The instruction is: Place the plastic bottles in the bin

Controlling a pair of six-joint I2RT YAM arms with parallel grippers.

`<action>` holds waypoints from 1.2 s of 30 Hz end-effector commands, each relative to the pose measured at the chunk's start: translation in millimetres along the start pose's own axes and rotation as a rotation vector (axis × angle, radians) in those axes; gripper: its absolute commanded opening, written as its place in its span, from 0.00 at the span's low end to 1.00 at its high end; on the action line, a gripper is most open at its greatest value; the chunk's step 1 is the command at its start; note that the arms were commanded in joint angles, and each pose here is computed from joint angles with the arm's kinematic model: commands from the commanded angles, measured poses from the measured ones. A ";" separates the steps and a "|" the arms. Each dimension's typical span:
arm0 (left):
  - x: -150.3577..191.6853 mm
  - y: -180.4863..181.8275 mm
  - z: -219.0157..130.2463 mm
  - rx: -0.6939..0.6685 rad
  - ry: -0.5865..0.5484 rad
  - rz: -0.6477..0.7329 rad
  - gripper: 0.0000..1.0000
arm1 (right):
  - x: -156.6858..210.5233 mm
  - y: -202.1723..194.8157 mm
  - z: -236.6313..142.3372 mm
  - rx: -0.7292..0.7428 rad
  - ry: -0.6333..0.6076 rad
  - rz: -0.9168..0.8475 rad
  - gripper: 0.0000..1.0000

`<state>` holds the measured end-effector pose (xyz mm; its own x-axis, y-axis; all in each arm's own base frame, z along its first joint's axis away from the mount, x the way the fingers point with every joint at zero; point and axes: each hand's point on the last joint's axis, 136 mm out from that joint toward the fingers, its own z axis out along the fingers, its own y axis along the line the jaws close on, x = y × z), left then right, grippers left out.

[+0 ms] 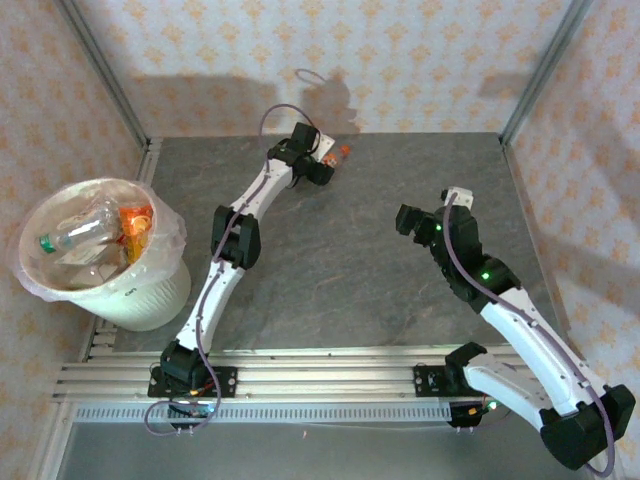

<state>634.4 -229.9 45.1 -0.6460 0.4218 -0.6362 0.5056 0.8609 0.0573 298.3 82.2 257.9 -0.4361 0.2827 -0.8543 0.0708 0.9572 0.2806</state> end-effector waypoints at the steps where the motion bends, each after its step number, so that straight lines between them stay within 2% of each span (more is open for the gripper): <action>1: 2.8 -6.9 -30.1 0.011 0.050 -0.044 0.56 | -0.2 -6.6 -4.3 0.016 -0.015 0.011 0.99; 5: -27.7 -10.2 -89.0 -0.035 -0.081 -0.102 0.50 | -2.9 -3.2 -2.5 0.001 -0.031 0.016 0.99; 7: -42.8 -7.9 -133.3 -0.112 -0.148 -0.116 0.48 | -5.5 0.4 -2.0 -0.016 -0.039 0.025 0.99; 10: -49.9 -11.5 -207.4 -0.205 -0.186 -0.137 0.48 | -8.1 5.1 -1.2 -0.037 -0.049 0.035 0.99; 12: -51.6 -13.1 -271.9 -0.247 -0.224 -0.168 0.47 | -8.9 7.6 0.0 -0.048 -0.054 0.035 0.99; 16: -27.9 -0.5 -370.1 -0.352 -0.241 -0.232 0.46 | -10.2 12.7 4.6 -0.068 -0.060 0.031 0.99; 19: -0.7 16.9 -453.6 -0.494 -0.266 -0.271 0.47 | -11.7 20.6 9.5 -0.093 -0.056 0.027 0.99; 22: 37.2 37.2 -525.9 -0.672 -0.266 -0.329 0.48 | -15.1 28.4 13.2 -0.119 -0.057 0.029 0.99; 24: 68.8 55.6 -569.8 -0.853 -0.245 -0.369 0.48 | -16.0 32.2 15.9 -0.133 -0.059 0.032 0.99; 29: 123.2 83.9 -648.9 -1.243 -0.225 -0.459 0.47 | -18.7 43.0 20.7 -0.170 -0.049 0.041 0.99; 32: 144.5 91.4 -683.3 -1.421 -0.246 -0.529 0.46 | -22.0 51.6 21.6 -0.197 -0.034 0.033 0.99; 36: 169.6 96.4 -693.7 -1.509 -0.300 -0.670 0.43 | -31.6 64.3 19.8 -0.232 -0.018 0.015 0.99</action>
<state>210.6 97.8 470.9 -0.3772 -0.0165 -0.9260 -0.7541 0.5860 0.2967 331.5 127.9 264.6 -0.4514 0.2963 -0.8417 -0.0745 0.9275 0.3664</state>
